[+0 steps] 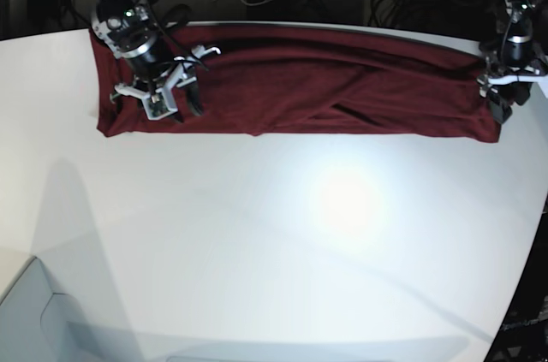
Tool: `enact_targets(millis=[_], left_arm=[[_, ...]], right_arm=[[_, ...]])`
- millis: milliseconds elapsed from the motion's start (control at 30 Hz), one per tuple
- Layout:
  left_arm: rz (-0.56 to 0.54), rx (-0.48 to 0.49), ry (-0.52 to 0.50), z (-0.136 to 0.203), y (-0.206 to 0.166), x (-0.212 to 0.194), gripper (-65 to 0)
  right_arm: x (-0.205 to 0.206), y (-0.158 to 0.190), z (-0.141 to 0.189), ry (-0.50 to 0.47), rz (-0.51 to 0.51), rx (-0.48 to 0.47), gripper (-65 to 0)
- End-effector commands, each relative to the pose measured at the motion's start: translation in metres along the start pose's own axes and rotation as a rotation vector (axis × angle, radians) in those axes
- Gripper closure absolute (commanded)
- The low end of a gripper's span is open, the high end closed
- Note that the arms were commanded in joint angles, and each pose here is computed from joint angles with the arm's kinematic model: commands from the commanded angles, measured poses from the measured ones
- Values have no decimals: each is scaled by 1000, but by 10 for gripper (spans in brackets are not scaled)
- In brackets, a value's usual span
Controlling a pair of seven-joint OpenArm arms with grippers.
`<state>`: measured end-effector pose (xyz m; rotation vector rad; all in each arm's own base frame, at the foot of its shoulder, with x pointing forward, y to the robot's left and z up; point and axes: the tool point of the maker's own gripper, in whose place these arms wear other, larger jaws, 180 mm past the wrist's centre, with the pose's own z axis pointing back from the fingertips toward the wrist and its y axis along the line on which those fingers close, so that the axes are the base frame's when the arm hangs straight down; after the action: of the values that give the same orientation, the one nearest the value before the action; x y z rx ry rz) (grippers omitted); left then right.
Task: Layout the t-shirt on the table in an organized manner, then fold the t-shirt properly
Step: 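Grasp the shirt's hem-end corners with both grippers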
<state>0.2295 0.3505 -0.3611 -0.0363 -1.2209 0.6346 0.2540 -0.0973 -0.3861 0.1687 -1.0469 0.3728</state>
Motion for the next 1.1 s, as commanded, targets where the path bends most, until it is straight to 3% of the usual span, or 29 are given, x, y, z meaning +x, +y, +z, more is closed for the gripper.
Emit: enact_targets(millis=[0,300,633,1067], left_arm=[[-18,-27,-55,0,-5,19,-398],[-11,26,-86,3,17,31,-429],[-32,3,35,-20,17,-4,-429],[-16,45,108,-28,38,-27,-429]], right_arm=[[14,-1,1,-51,3,1,-217],[13,-2,1,-49,2,-1,-217],[13,8,2,-55,-36,1,-217],[13,9,2,-54,-38,2,-217]])
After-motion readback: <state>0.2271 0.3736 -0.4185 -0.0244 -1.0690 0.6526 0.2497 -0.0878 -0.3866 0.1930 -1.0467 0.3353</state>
